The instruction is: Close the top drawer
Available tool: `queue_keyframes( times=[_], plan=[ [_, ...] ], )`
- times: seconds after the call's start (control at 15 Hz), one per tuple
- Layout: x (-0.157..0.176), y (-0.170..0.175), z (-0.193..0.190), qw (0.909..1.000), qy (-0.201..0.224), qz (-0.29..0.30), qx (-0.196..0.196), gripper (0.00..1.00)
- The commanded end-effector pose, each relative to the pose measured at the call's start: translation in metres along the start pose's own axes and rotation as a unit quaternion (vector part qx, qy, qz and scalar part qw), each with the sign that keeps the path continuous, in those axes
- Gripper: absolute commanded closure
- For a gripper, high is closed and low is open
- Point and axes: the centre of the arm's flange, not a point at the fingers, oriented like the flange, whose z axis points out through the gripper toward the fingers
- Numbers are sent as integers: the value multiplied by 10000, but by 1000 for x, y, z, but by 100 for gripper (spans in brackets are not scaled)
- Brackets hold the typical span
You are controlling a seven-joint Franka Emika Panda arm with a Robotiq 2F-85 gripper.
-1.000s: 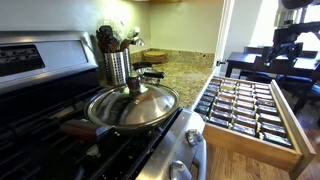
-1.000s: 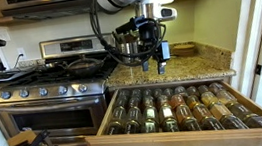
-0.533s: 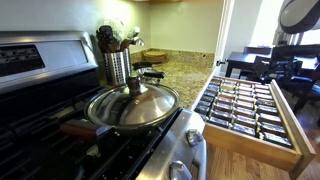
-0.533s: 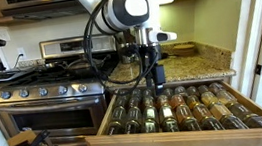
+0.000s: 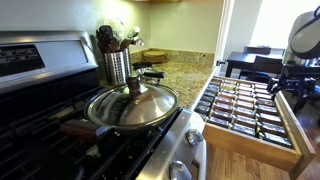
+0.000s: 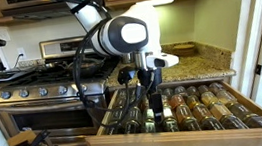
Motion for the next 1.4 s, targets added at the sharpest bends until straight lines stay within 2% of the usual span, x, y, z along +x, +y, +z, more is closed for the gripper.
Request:
queue_keyframes(
  times=[0.0, 0.27, 0.8, 1.33],
  plan=[
    [-16, 23, 18, 9996, 162, 229, -45, 0],
    [-18, 32, 30, 9995, 278, 166, 59, 0],
    [-12, 25, 31, 9994, 257, 160, 151, 0],
    [-9, 19, 64, 9965, 322, 665, 398, 0]
  ],
)
